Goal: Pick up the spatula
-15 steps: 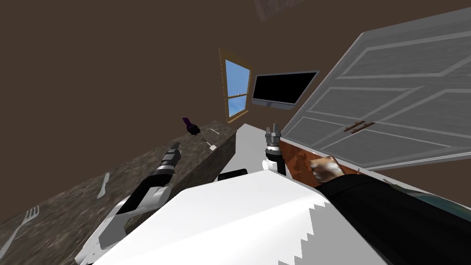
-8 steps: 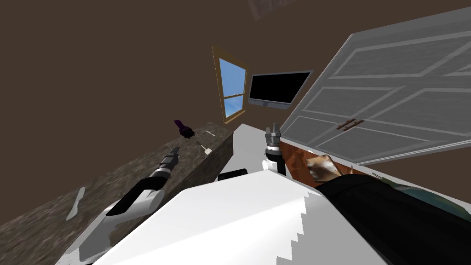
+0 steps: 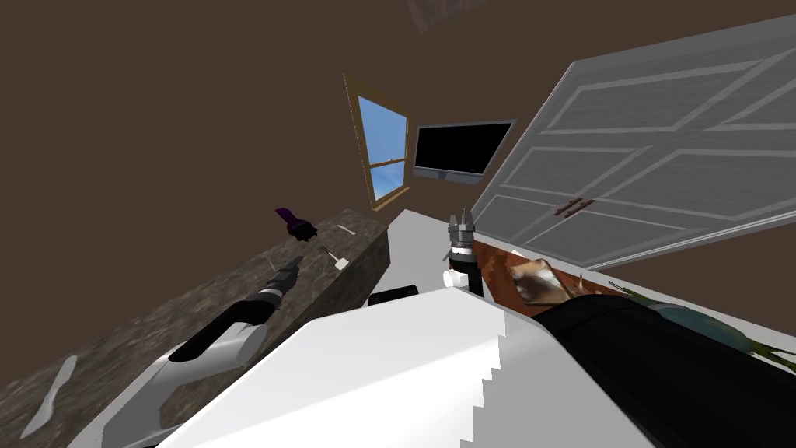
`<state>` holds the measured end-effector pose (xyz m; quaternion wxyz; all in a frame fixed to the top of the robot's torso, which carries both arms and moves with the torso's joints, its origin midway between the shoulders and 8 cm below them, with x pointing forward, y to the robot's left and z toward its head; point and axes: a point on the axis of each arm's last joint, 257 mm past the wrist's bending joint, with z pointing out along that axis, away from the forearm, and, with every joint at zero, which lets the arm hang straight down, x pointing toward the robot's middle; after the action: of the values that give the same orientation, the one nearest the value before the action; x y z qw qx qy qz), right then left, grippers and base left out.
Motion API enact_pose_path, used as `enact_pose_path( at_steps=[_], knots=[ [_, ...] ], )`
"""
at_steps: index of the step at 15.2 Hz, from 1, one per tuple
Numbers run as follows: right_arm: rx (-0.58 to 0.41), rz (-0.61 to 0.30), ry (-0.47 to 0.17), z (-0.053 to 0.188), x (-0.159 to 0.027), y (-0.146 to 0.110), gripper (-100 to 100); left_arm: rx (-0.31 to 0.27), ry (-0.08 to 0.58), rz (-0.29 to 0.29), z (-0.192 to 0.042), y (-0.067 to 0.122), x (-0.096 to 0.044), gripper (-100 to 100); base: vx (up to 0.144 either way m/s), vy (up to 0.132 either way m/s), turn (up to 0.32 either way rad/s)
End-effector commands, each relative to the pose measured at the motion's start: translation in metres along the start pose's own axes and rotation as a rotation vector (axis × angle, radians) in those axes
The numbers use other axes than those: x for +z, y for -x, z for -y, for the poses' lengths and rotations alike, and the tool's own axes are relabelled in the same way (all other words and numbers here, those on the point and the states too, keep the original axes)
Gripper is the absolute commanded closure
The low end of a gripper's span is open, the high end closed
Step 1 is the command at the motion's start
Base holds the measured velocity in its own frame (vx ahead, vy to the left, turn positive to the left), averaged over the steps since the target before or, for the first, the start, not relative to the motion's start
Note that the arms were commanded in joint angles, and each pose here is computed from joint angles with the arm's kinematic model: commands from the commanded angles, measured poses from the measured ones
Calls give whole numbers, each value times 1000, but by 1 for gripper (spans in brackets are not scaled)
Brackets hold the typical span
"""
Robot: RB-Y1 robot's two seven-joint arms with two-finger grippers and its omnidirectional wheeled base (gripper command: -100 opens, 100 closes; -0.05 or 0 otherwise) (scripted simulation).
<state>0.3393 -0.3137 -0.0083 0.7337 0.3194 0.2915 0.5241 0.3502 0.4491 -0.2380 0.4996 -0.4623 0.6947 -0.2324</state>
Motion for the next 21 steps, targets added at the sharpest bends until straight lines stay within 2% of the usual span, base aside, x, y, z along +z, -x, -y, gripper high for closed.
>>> enact_pose_path(
  at_steps=[1, 2, 3, 4, 5, 7, 8, 10, 11, 12, 15, 17, 18, 20, 21],
  knots=[
    [0, 0, 0, 0, 0, 0, 0, 17, 68, -20, -20, 3, -4, -100, 84, -81, -127],
    [0, 0, 0, 0, 0, 0, 0, 17, 71, -20, -21, 3, -4, -100, 70, -50, -29],
    [0, 0, 0, 0, 0, 0, 0, 37, 124, -38, -36, 6, -7, -100, 74, -59, -102],
    [0, 0, 0, 0, 0, 0, 0, 37, 138, -41, -39, 5, -7, -100, 77, -58, -112],
    [0, 0, 0, 0, 0, 0, 0, 55, 178, -56, -51, 9, -10, -100, 96, -60, -150],
    [0, 0, 0, 0, 0, 0, 0, 56, 203, -62, -58, 8, -11, -100, 76, -61, -80],
    [0, 0, 0, 0, 0, 0, 0, 74, 245, -78, -69, 12, -15, -100, 64, -61, -81],
    [0, 0, 0, 0, 0, 0, 0, 74, 267, -84, -75, 10, -17, -100, 59, -48, -72],
    [0, 0, 0, 0, 0, 0, 0, 92, 319, -103, -89, 14, -22, -100, 57, -40, -96],
    [0, 0, 0, 0, 0, 0, 0, 92, 330, -105, -91, 13, -23, -100, 68, -52, -112],
    [0, 0, 0, 0, 0, 0, 0, 124, 427, -143, -116, 20, -35, -100, 82, -64, -133],
    [0, 0, 0, 0, 0, 0, 0, 124, 449, -148, -121, 19, -38, -100, 88, -54, -69],
    [0, 0, 0, 0, 0, 0, 0, 139, 494, -167, -132, 23, -45, -100, 76, -39, -83],
    [0, 0, 0, 0, 0, 0, 0, 139, 505, -170, -134, 22, -46, -100, 60, -32, -62],
    [0, 0, 0, 0, 0, 0, 0, 153, 551, -189, -144, 25, -53, -100, 59, -46, -93]
  ],
)
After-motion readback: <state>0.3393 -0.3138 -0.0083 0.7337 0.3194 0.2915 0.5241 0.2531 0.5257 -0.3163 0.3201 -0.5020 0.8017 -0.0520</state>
